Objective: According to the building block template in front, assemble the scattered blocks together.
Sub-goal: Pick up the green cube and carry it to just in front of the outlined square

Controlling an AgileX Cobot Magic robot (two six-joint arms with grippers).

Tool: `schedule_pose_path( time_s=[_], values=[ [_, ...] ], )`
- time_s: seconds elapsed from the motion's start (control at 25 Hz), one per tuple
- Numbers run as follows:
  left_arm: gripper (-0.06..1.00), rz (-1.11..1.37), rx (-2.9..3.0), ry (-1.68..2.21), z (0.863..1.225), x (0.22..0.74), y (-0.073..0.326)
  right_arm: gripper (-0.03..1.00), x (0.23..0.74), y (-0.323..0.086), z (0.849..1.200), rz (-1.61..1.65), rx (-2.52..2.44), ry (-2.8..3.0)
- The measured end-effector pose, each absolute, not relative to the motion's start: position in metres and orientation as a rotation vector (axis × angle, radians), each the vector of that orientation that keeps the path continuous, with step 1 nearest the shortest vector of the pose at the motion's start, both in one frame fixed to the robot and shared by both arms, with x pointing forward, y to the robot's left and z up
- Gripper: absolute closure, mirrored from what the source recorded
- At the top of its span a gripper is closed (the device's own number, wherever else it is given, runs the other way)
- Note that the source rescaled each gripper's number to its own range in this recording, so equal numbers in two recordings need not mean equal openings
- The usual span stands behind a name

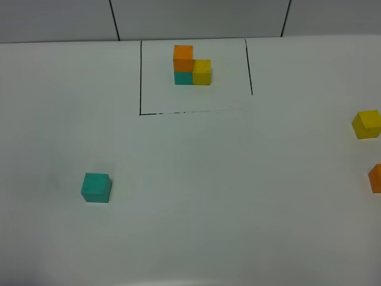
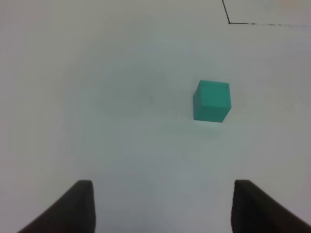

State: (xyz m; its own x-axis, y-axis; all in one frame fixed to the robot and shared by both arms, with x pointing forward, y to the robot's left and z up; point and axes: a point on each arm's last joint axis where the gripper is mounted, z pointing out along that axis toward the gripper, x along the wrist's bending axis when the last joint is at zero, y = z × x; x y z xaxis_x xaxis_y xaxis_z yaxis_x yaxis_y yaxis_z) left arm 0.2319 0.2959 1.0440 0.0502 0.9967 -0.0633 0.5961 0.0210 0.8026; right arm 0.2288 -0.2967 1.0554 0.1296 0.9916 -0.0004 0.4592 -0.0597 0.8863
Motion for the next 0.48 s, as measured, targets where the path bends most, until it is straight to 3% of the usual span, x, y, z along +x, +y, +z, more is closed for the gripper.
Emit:
schedule_pose_path(
  time_s=[0.48],
  values=[
    [0.59,0.695,1.702,1.680,1.049,0.250,0.296,0.21,0.229,-0.297,1.055,0.869,1.634,1.435]
  ],
)
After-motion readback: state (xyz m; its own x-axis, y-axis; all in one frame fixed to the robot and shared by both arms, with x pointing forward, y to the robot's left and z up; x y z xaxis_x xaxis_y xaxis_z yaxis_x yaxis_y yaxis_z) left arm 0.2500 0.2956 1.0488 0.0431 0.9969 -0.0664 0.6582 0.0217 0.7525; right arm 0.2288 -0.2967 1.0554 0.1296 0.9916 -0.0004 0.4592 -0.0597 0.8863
